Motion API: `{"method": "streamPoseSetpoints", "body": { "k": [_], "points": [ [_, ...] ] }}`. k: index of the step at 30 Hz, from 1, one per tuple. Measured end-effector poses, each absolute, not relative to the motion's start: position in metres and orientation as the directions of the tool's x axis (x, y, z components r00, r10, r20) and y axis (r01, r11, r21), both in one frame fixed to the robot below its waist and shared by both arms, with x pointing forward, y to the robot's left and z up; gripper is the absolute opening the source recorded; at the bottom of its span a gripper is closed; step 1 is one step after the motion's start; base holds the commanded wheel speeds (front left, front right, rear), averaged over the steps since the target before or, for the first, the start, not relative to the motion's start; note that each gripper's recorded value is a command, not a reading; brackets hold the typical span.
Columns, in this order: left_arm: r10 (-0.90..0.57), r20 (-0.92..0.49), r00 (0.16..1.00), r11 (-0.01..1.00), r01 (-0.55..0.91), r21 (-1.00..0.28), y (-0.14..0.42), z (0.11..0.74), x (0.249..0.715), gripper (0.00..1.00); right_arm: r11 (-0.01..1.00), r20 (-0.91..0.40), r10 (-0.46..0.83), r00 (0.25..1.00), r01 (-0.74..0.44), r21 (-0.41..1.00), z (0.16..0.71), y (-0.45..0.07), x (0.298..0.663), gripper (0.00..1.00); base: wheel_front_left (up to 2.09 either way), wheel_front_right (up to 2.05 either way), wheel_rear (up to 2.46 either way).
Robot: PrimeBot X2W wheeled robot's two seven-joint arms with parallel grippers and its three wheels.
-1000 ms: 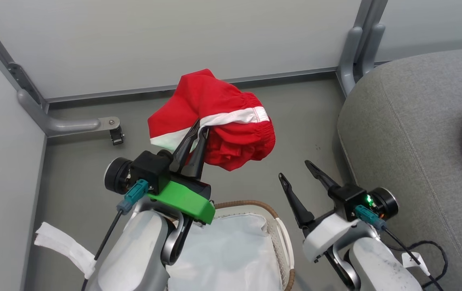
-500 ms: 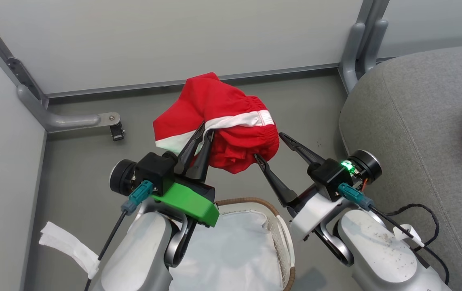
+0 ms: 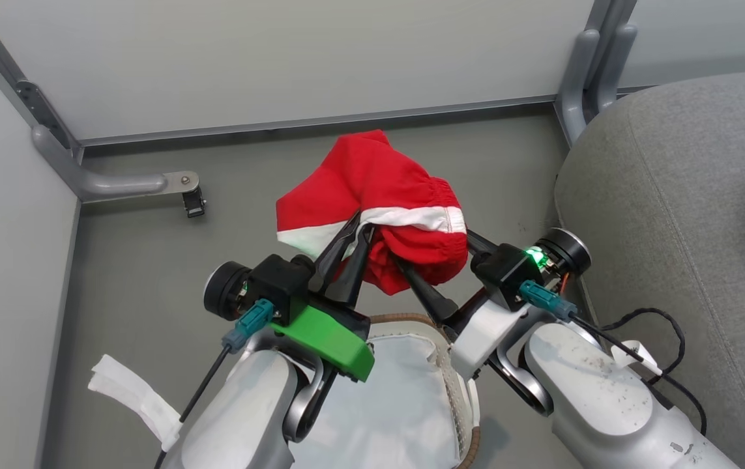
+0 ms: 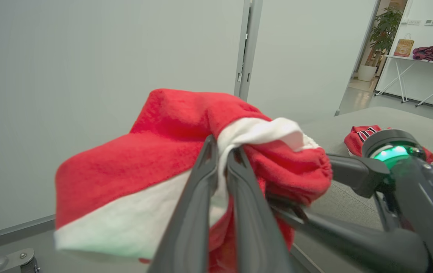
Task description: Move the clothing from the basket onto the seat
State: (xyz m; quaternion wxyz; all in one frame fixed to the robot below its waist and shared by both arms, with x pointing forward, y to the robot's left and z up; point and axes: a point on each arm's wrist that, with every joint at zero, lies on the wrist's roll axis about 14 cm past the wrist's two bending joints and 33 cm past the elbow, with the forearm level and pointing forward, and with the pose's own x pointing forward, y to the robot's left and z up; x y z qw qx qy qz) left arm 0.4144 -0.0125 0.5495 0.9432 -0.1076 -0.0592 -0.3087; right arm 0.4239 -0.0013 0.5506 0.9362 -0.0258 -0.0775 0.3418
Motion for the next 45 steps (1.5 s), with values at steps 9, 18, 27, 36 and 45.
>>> {"method": "streamPoseSetpoints", "body": {
  "k": [9,18,27,36,45],
  "points": [
    [-0.588,0.159,0.793,0.773,0.609,-0.178,-0.017,0.543,0.408,0.00,0.750,0.080,0.661,0.746,-0.659,-0.053,0.534,0.014,0.428,1.00,0.00,0.00,0.00],
    [-0.589,0.149,0.794,0.772,0.608,-0.186,-0.017,0.539,0.410,0.00,0.755,0.067,0.655,0.752,-0.656,-0.022,0.527,0.018,0.433,0.47,0.00,0.00,0.00],
    [-0.583,0.140,0.800,0.777,0.600,-0.191,-0.014,0.535,0.416,0.00,0.755,0.063,0.655,0.753,-0.656,-0.007,0.523,0.020,0.438,0.00,0.00,0.00,0.00],
    [-0.571,0.144,0.808,0.787,0.589,-0.185,-0.013,0.536,0.421,0.18,0.771,0.090,0.635,0.767,-0.637,-0.003,0.531,0.013,0.442,0.00,0.00,0.00,0.00],
    [-0.594,0.116,0.796,0.783,0.605,-0.145,-0.024,0.524,0.423,1.00,0.830,0.105,0.552,0.827,-0.557,0.024,0.533,-0.021,0.443,0.00,0.00,0.00,0.00]
  ]
}}
